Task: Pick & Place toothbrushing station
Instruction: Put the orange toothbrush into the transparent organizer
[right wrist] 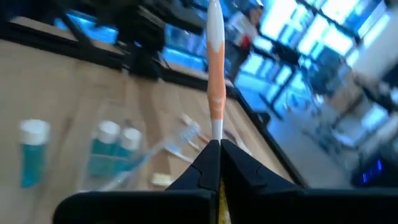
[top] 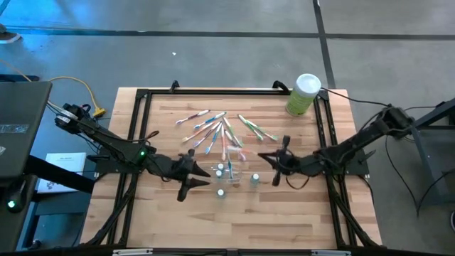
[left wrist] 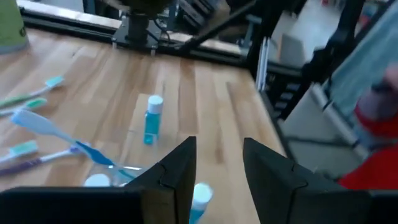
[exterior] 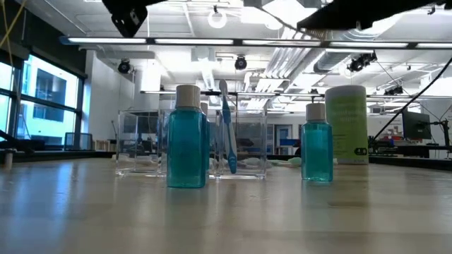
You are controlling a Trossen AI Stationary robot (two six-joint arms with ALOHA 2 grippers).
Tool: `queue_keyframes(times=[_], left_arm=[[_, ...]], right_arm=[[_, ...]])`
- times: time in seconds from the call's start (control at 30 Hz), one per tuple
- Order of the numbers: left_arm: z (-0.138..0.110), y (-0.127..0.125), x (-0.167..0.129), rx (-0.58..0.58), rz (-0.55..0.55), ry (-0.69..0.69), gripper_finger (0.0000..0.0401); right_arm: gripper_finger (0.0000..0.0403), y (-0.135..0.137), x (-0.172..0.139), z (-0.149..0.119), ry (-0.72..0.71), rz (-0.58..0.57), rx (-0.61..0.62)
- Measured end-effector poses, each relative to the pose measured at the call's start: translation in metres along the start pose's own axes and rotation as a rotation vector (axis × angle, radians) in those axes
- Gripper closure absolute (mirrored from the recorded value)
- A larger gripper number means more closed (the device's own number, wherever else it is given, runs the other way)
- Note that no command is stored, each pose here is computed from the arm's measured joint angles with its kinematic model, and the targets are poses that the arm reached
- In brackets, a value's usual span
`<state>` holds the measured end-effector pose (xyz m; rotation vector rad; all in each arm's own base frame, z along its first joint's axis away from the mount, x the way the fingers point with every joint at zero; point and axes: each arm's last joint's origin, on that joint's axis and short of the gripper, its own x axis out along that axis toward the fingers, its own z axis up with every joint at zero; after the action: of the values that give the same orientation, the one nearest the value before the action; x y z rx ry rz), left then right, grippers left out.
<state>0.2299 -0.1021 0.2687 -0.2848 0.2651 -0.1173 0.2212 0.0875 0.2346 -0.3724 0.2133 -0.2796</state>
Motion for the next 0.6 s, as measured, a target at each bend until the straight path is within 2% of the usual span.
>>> queue_keyframes(times=[0.13, 0.4, 0.6], left_arm=[[0.003, 0.001, -0.002, -0.143, -0.003, -0.02, 0.0275], [0.015, 0.013, -0.007, -0.475, 0.008, -0.073, 0.0275], [0.022, 0.03, -0.003, -0.749, -0.092, -0.002, 0.0275]], right_arm=[[0.04, 0.016, -0.007, 0.01, -0.036, 0.08, -0.09], [0.04, 0.044, -0.007, 0.019, -0.094, 0.298, -0.166], [0.04, 0.059, 0.014, 0.024, -0.086, 0.378, -0.225]])
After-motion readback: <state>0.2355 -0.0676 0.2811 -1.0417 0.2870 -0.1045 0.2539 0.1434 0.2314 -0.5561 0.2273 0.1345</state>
